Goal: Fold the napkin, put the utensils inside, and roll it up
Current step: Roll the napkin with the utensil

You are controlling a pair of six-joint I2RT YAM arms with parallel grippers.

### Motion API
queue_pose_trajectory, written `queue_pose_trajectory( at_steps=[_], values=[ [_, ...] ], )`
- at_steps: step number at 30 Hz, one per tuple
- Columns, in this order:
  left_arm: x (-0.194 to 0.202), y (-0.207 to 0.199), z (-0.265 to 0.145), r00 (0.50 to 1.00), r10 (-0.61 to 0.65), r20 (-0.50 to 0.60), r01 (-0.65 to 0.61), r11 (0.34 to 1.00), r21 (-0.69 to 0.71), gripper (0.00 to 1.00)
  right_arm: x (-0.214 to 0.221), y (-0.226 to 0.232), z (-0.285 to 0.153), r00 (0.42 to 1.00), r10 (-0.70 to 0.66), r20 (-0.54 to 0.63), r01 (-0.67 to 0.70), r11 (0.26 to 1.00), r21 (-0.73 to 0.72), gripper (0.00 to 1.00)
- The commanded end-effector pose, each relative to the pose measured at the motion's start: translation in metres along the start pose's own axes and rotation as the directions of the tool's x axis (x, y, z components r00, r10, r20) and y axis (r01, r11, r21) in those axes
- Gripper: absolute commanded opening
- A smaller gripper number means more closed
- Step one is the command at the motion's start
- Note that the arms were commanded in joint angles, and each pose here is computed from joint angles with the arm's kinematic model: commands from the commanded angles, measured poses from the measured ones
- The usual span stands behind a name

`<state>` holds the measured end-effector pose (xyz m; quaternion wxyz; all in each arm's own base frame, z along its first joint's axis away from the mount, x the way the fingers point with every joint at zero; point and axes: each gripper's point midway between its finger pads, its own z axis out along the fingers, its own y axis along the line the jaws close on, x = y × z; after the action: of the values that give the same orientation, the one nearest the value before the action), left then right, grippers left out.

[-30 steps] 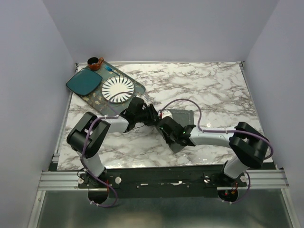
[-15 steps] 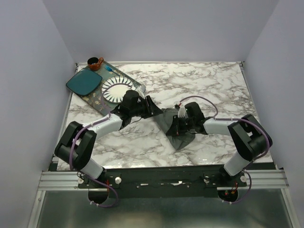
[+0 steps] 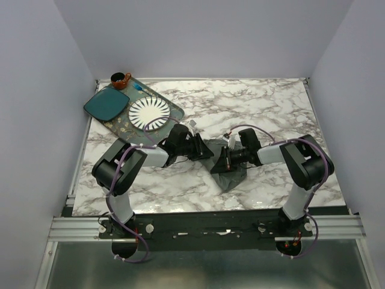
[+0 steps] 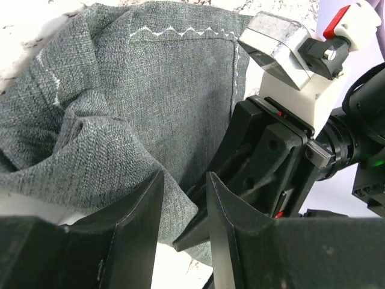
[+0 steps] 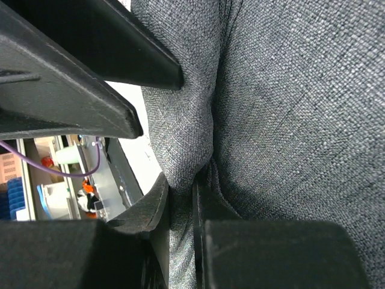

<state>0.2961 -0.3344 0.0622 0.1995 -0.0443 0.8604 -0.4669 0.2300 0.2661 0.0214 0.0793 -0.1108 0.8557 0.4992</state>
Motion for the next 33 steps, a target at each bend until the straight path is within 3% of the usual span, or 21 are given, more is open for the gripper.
queue_pose_trajectory(
  at_steps=[1,3,6,11,12,17,21,26,29,33],
  values=[
    [-0.001,0.02,0.008,1.0,0.012,0.016,-0.011,0.999,-0.046,0.43,0.037,-0.03,-0.006,0.986,0.156,-0.068,-0.143,0.976,0.162,0.27],
    [0.004,0.03,0.009,1.0,0.002,0.011,-0.001,0.998,-0.061,0.42,0.027,-0.024,-0.009,0.993,0.108,-0.037,-0.1,0.98,0.174,0.38],
    [0.009,0.038,0.009,1.0,-0.013,0.007,0.014,0.997,-0.078,0.42,0.014,-0.017,-0.024,0.999,0.032,-0.021,-0.024,0.95,0.313,0.51],
    [0.014,0.045,0.011,0.999,-0.032,-0.008,0.031,0.995,-0.095,0.42,-0.003,0.005,-0.054,0.992,-0.125,0.019,0.097,0.844,0.527,0.64],
    [0.014,0.045,0.012,0.999,-0.034,-0.011,0.033,0.995,-0.094,0.41,-0.001,0.01,-0.054,0.986,-0.166,0.001,0.137,0.815,0.563,0.72],
    [0.016,0.047,0.015,0.998,-0.054,-0.027,0.051,0.994,-0.099,0.41,-0.016,0.025,-0.072,0.929,-0.37,-0.025,0.246,0.564,0.789,0.76],
    [0.018,0.046,0.017,0.997,-0.069,-0.043,0.065,0.993,-0.1,0.41,-0.011,0.033,-0.056,0.89,-0.446,-0.094,0.306,0.432,0.849,0.83],
    [0.019,0.048,0.016,0.996,-0.074,-0.049,0.068,0.992,-0.109,0.41,-0.006,0.02,-0.035,0.868,-0.458,-0.193,0.344,0.272,0.899,0.82],
    [0.02,0.049,0.016,0.995,-0.08,-0.052,0.074,0.991,-0.113,0.41,-0.001,0.015,-0.022,0.857,-0.461,-0.229,0.364,0.227,0.903,0.78],
    [0.019,0.047,0.014,0.996,-0.074,-0.055,0.068,0.992,-0.107,0.41,0.006,0.001,-0.024,0.872,-0.432,-0.229,0.341,0.202,0.918,0.64]
  ],
)
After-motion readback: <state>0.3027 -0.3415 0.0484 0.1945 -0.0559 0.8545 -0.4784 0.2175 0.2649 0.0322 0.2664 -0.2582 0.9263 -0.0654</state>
